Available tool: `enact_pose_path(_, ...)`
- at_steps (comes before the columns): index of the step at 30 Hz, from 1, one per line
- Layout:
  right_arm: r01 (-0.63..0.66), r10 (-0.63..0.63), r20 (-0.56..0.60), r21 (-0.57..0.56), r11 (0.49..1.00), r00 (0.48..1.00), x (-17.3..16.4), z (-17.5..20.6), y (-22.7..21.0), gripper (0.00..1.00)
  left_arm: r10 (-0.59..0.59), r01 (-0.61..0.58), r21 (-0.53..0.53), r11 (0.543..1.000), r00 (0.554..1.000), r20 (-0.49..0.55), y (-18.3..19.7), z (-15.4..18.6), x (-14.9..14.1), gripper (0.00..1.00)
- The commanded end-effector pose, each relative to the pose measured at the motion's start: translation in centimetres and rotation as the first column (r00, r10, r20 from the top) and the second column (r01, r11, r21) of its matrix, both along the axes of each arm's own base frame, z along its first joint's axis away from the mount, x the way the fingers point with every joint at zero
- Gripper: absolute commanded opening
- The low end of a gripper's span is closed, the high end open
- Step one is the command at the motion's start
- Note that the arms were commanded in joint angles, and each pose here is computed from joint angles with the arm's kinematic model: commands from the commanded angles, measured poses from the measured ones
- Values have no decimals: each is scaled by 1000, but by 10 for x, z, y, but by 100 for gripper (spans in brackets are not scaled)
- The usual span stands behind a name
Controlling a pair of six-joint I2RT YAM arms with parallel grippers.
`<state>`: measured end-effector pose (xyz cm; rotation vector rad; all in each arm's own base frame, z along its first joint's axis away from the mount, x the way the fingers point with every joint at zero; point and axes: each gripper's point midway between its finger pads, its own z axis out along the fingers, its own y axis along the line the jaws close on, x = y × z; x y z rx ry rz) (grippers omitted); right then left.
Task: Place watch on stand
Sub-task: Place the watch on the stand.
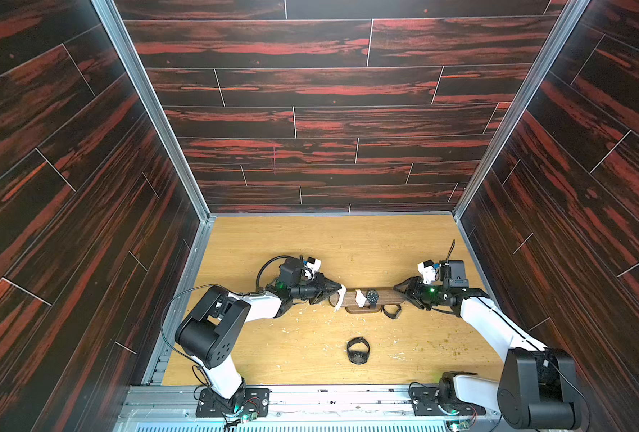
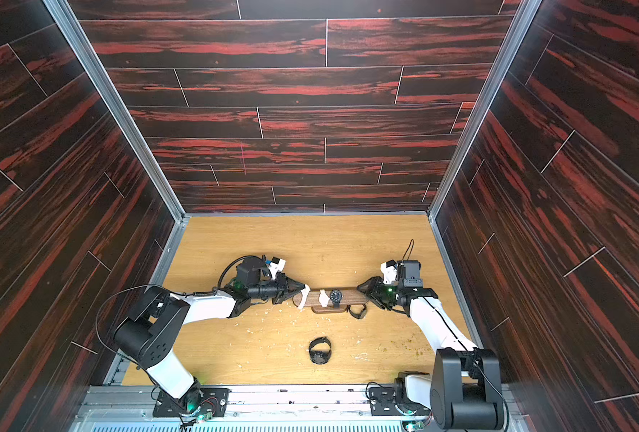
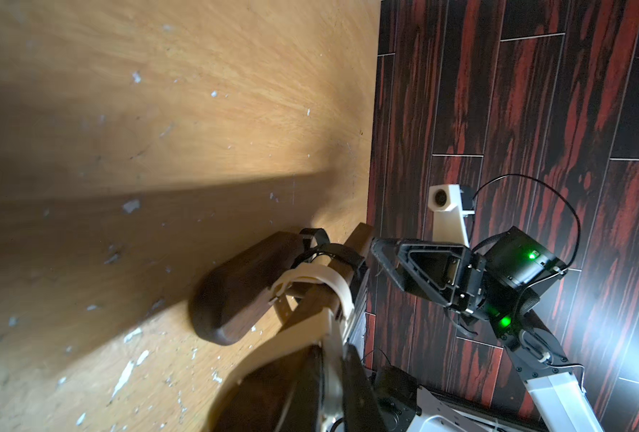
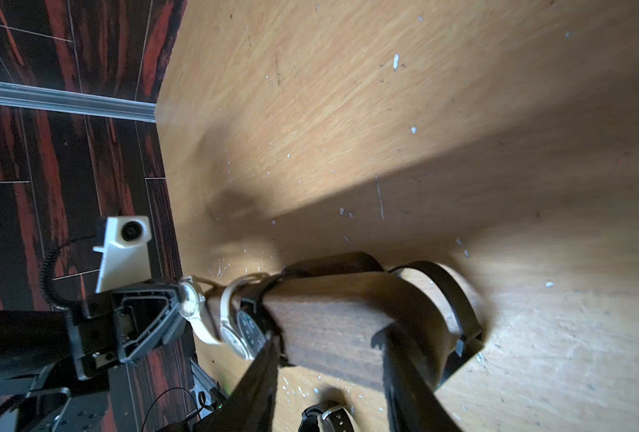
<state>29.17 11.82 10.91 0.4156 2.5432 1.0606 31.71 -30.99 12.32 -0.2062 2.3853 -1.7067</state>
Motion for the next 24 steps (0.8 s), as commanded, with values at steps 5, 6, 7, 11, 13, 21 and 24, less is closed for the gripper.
enact_pose_path(5, -5, 4, -34, -8, 1000, 999, -14, -7, 3, 48, -37, 37, 7, 999, 998, 57, -8, 13, 7, 1)
enact_pose_path(6, -5, 5, -35, -7, 1000, 999, -15, -7, 3, 48, -38, 37, 9, 999, 998, 55, -8, 11, 8, 1)
enact_pose_path(7, -6, 6, -35, -7, 1000, 999, -15, -7, 3, 48, -37, 36, 10, 999, 998, 52, -8, 9, 8, 1)
enact_pose_path(11, -9, 9, -38, -8, 1000, 999, -16, -9, 4, 48, -28, 28, -5, 1000, 999, 47, -9, 8, 9, 1)
enact_pose_path(13, -8, 7, -38, -8, 1000, 999, -16, -9, 4, 48, -25, 25, -9, 1000, 999, 45, -9, 8, 9, 1)
enact_pose_path(21, -10, 9, -38, -8, 1000, 999, -15, -10, 5, 48, -39, 39, -8, 999, 998, 44, -17, 8, 3, 2)
enact_pose_path(24, -10, 10, -40, -5, 1000, 999, -16, -10, 5, 48, -41, 42, -12, 999, 999, 30, -22, 1, 3, 2)
